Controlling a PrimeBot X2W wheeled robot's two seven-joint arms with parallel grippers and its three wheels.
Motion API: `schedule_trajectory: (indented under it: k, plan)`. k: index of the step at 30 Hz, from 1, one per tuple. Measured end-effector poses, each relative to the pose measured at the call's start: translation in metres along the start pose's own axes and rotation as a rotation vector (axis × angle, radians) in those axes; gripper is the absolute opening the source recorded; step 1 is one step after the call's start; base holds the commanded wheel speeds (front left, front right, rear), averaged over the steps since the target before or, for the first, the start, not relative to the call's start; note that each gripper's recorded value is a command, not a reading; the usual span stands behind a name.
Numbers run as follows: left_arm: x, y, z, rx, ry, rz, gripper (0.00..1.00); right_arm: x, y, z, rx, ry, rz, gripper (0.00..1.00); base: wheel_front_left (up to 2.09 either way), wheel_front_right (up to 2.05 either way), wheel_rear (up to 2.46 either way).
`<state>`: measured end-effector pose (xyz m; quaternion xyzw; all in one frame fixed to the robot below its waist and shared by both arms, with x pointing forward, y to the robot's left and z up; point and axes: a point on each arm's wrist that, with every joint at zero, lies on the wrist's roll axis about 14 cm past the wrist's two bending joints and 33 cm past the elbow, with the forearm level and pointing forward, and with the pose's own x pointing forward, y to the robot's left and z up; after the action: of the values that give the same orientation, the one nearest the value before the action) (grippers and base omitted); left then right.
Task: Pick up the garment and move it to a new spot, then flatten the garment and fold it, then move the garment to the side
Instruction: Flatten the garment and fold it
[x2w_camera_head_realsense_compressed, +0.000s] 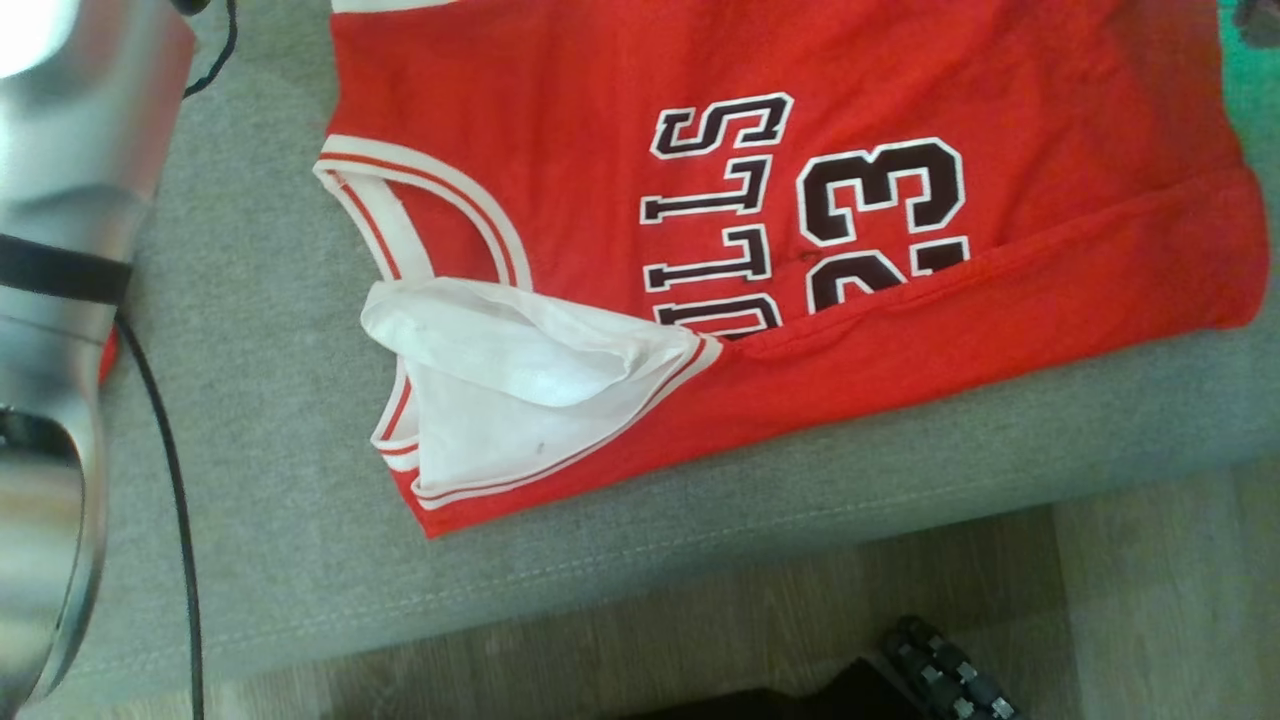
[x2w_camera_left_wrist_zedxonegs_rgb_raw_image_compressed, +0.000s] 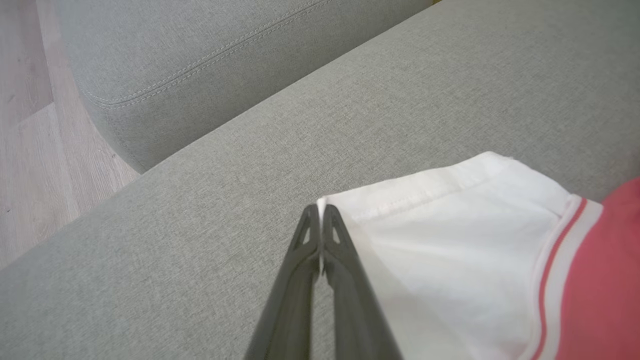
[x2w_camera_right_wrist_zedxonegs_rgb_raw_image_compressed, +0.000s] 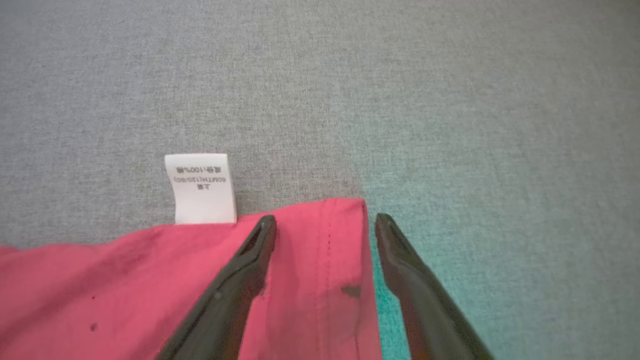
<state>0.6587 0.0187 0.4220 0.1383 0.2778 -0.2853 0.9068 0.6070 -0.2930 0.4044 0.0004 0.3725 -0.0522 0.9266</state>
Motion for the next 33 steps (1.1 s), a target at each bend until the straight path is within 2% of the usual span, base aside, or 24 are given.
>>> schedule_trajectory:
  k: [7, 9, 10, 11, 13, 14, 15, 16, 21, 27, 33]
  plan:
    - [-0.002, 0.002, -0.001, 0.009, 0.000, 0.000, 0.00, 0.010, 0.007, 0.000, -0.018, 0.030, -0.005, 0.99, 0.00, 0.00, 0.00]
    - [-0.002, 0.002, -0.002, 0.012, 0.004, -0.001, 0.00, 0.013, 0.011, 0.000, -0.015, 0.034, 0.001, 0.85, 0.00, 0.00, 0.00]
    - [-0.002, 0.002, -0.002, 0.013, 0.002, -0.002, 0.00, 0.013, 0.012, 0.001, -0.015, 0.033, 0.002, 0.74, 0.00, 0.00, 0.00]
    - [-0.002, 0.002, -0.002, 0.015, 0.001, -0.002, 0.00, 0.014, 0.013, 0.001, -0.019, 0.037, 0.002, 0.49, 0.00, 0.00, 0.00]
    - [-0.002, 0.002, -0.003, 0.014, 0.009, -0.003, 0.00, 0.015, 0.013, -0.001, -0.024, 0.045, -0.001, 0.34, 0.00, 0.00, 0.00]
    - [-0.003, 0.003, -0.004, 0.013, 0.009, -0.003, 0.00, 0.016, 0.013, 0.000, -0.029, 0.040, -0.003, 0.22, 0.00, 0.00, 0.00]
    - [-0.003, 0.004, -0.004, 0.014, 0.010, -0.001, 0.00, 0.017, 0.013, 0.001, -0.034, 0.032, -0.005, 0.05, 0.00, 0.00, 0.00]
    - [-0.003, 0.004, -0.005, 0.015, 0.010, 0.000, 0.00, 0.018, 0.013, 0.003, -0.043, 0.018, -0.008, 0.00, 0.00, 0.00, 0.00]
    - [-0.003, 0.008, -0.003, 0.026, -0.017, 0.007, 0.00, 0.019, 0.006, 0.017, -0.048, -0.055, -0.026, 0.00, 0.00, 0.00, 0.00]
    - [-0.006, 0.012, 0.013, 0.031, -0.130, 0.023, 0.00, 0.019, 0.010, 0.038, -0.044, -0.147, -0.019, 0.00, 0.00, 0.00, 0.00]
    - [-0.018, 0.025, 0.034, 0.036, -0.262, 0.073, 0.00, 0.018, 0.006, 0.048, 0.025, -0.202, -0.008, 0.00, 0.00, 0.00, 0.00]
